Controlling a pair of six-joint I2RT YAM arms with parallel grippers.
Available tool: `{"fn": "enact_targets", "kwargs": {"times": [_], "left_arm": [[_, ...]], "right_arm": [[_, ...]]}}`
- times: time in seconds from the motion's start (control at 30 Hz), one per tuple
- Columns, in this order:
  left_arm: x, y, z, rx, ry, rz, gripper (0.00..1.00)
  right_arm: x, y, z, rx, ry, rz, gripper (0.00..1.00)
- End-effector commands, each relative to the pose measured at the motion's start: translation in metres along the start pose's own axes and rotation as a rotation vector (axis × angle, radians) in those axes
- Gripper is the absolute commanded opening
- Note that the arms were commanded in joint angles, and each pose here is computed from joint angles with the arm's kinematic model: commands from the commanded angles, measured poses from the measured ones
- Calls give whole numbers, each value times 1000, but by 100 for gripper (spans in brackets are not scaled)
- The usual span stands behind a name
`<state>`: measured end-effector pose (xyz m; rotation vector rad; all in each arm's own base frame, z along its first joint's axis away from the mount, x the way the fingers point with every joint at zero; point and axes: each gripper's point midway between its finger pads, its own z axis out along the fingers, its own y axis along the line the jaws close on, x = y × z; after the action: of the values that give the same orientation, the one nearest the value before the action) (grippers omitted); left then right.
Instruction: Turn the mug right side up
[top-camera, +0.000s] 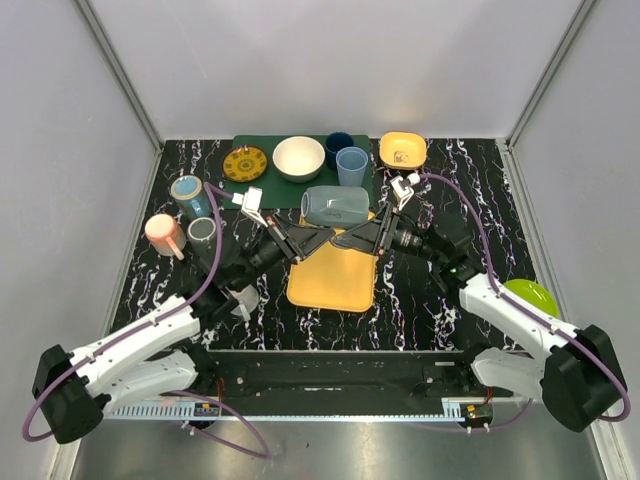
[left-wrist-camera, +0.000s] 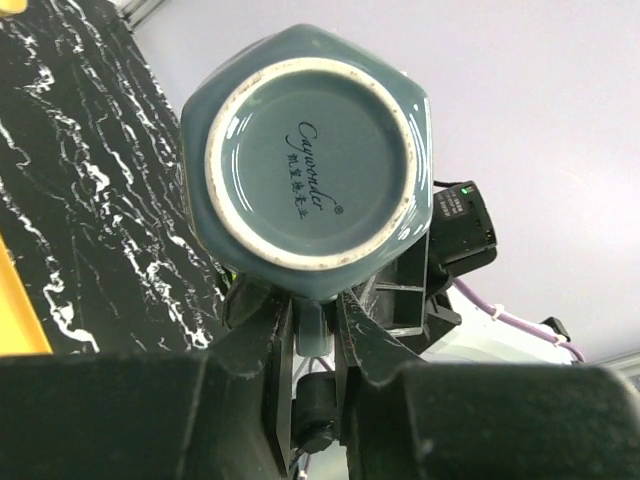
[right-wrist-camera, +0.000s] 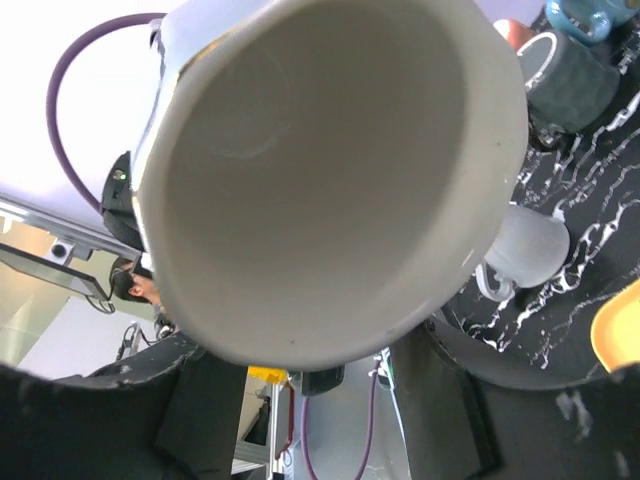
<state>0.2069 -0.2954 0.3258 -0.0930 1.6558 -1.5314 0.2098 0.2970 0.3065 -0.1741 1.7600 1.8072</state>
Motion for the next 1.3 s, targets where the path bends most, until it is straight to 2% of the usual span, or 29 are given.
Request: {"fn": "enact_targets", "kwargs": {"times": [0.0,0.17,0.3,0.33,0.4,0.43,0.47,0.57,0.6,0.63,0.67,0.8,0.83,0.93,0.97,1.0,1.03,1.07,1.1,1.13,1.17,1.23,1.27], "left_arm": [[-34,-81,-5,268,-116,-15,0],[-28,-83,-8,278,-100,-26,0],[-24,-80,-11,278,-91,-32,0],[-24,-80,-12,277,-93,-34,0],[-22,-77,-14,273,-93,-37,0],[-22,-77,-14,273,-94,-37,0],[-22,-76,-15,270,-96,-36,0],[-21,-72,-17,258,-98,-28,0],[-21,-70,-17,251,-98,-23,4],[-18,-65,-17,231,-91,-7,12],[-22,-64,-18,219,-106,-1,32],[-25,-49,-25,144,-127,44,72],[-28,-37,-25,89,-151,57,77],[-35,-25,-33,22,-181,87,85],[-38,-23,-37,3,-192,94,86],[-40,-20,-39,-24,-197,101,88],[-39,-3,-43,-105,-192,128,88],[-43,1,-50,-139,-203,140,89],[-47,5,-55,-175,-212,152,89],[-45,27,-62,-273,-207,181,89],[-48,31,-71,-305,-221,188,89],[-49,52,-86,-402,-237,197,89],[-52,52,-93,-398,-259,194,89]], "right_arm": [[-18,42,2,-176,-83,-76,59],[-24,52,0,-223,-121,-98,57],[-28,59,-2,-251,-149,-110,40],[-28,59,-2,-252,-151,-107,30],[-28,59,-1,-254,-144,-102,17],[-27,60,-1,-256,-138,-101,4],[-26,58,0,-253,-125,-92,0],[-22,58,1,-245,-94,-89,0],[-21,50,2,-203,-83,-70,0],[-21,56,-1,-205,-88,-92,0],[-21,56,-2,-196,-92,-126,0],[-18,64,-9,-165,-73,-173,0],[-20,73,-11,-177,-74,-187,0],[-22,80,-14,-148,-71,-205,0],[-29,78,-15,-111,-100,-248,0],[-27,60,-16,-11,-82,-219,0],[-37,68,-20,23,-111,-312,0],[-53,54,-23,137,-178,-321,0],[-48,25,-32,291,-145,-284,0],[-63,24,-36,366,-166,-365,0],[-76,7,-45,491,-216,-376,0],[-83,-19,-61,671,-198,-418,0],[-94,-35,-72,790,-230,-434,0]]}}
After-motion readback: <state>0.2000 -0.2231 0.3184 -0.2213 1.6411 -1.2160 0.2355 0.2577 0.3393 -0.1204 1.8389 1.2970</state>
